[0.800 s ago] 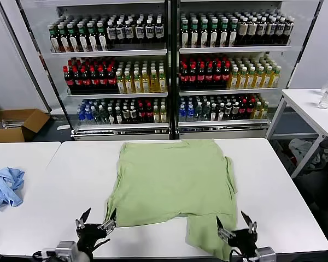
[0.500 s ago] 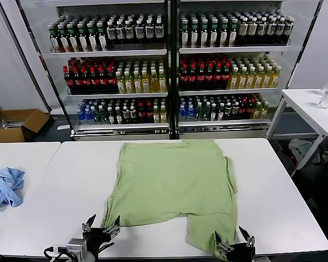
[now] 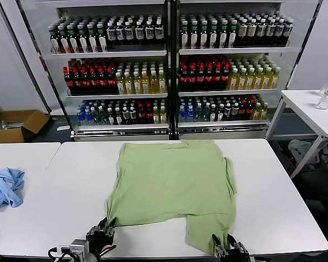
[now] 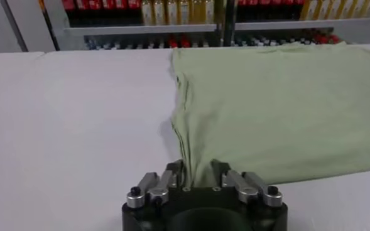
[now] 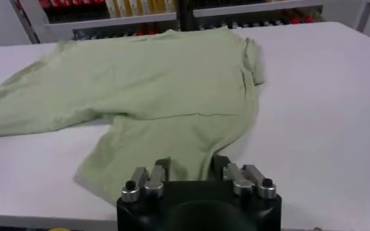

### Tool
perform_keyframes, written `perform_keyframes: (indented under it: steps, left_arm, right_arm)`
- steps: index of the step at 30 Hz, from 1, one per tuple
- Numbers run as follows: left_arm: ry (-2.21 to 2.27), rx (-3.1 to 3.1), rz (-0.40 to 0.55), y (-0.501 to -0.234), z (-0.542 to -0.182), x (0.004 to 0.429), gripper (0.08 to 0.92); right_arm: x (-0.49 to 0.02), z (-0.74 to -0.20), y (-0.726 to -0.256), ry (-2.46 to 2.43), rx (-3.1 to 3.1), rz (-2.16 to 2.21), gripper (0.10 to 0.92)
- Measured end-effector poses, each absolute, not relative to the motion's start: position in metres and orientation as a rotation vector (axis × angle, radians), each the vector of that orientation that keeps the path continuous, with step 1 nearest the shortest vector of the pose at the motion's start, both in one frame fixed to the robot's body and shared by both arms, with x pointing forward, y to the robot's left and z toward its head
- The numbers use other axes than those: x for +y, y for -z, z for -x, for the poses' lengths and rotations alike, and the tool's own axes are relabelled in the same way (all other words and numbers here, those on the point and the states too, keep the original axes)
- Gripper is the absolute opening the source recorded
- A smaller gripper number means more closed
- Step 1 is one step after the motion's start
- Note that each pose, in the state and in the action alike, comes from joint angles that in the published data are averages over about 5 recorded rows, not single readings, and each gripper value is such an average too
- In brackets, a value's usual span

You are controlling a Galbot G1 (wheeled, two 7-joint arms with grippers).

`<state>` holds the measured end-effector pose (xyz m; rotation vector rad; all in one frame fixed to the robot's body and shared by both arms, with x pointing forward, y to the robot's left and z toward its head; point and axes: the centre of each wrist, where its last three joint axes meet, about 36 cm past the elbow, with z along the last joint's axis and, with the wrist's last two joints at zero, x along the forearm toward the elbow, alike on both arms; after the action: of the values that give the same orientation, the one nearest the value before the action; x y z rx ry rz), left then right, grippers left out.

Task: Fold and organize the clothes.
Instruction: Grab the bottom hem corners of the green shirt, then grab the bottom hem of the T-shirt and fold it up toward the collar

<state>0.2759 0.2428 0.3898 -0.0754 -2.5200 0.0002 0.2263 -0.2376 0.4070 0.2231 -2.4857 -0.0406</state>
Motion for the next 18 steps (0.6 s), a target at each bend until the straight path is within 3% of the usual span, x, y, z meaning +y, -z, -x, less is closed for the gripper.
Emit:
perform_keyframes:
  steps: [4, 8, 18]
  left_arm:
    - [-0.021, -2.525, 0.072, -0.390, -0.275, 0.245, 0.179]
    - [-0.044, -2.551, 0.078, -0.393, -0.273, 0.248, 0.096]
    - [-0.138, -2.698, 0.127, -0.421, -0.284, 0.256, 0.084]
  right_arm:
    - [-0.241, -0.233, -0.414, 0.045, -2.522, -0.234, 0.137]
    - [-0.247, -0.243, -0.426, 0.043, -2.585, -0.235, 0.105]
    - [-0.259, -0.284, -0.448, 0.035, -2.729, -0.253, 0.105]
